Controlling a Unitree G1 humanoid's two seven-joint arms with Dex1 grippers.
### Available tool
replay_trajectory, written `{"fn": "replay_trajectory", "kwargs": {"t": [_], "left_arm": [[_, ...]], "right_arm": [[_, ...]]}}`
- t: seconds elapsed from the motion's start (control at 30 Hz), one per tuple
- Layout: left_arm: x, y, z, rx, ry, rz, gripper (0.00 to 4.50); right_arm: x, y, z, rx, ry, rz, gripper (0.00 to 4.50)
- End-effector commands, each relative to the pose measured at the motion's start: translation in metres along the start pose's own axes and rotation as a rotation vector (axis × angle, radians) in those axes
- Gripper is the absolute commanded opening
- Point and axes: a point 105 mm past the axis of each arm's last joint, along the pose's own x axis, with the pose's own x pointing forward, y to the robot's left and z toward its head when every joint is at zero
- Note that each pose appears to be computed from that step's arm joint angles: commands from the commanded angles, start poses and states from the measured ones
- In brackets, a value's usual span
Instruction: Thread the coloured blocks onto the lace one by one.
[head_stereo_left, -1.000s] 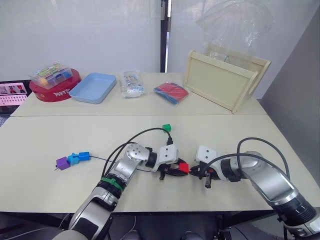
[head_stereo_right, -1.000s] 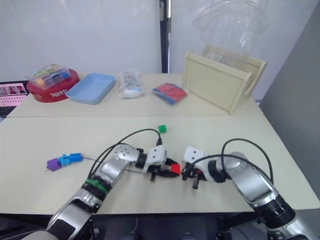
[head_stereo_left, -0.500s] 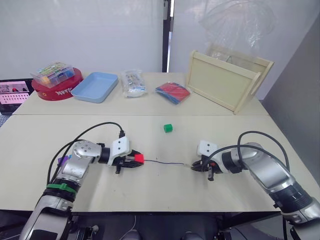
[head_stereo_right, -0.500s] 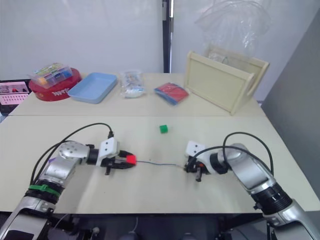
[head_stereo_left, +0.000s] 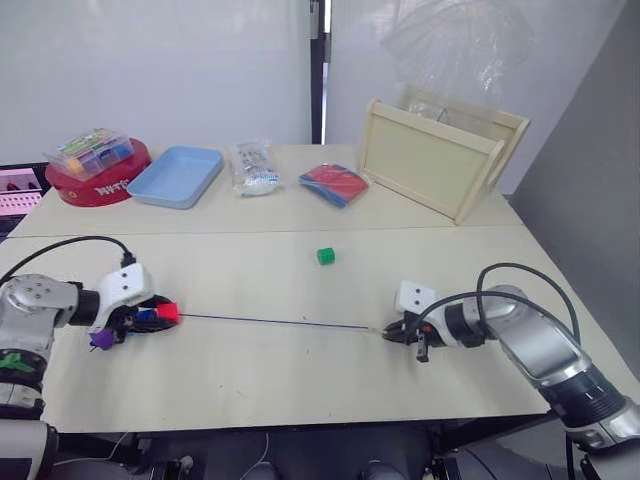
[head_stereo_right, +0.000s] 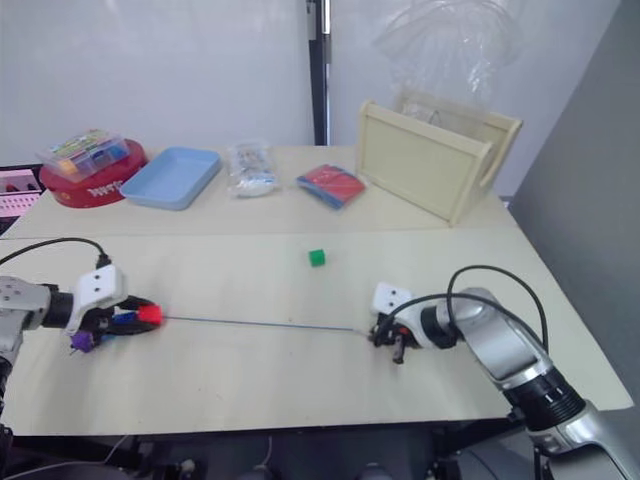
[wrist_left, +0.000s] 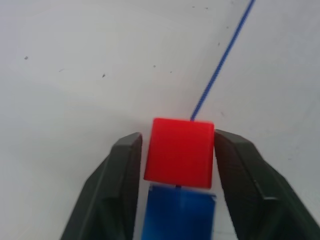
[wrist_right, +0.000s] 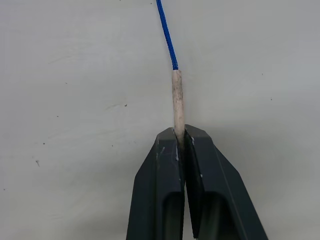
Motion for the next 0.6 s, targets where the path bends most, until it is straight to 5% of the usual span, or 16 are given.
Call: {"fn": "replay_trajectory", "kwargs": {"t": [0.03,0.13,0.27,0.6], "left_arm": [[-0.009,0.012,0.038,-0.014,-0.168,0.024,3.58],[-0.003,0.012,0.063,-0.015,-0.274,-0.001,4.46],[0.027,-0.008,0.112,0.028,-0.459,-0.116,4.46],[0.123,-0.099,0.152,0.181,-0.553,-0.454,4.46]], "right_arm": [[0.001,0.005,0.008,-0.016,-0.03,0.015,0.0],[0.002,0.006,0.016,-0.029,-0.05,0.02,0.0],[0.006,0.013,0.032,-0.06,-0.089,0.075,0.0],[0.019,0.023,0.052,-0.157,-0.055,0.193,0.0]]}}
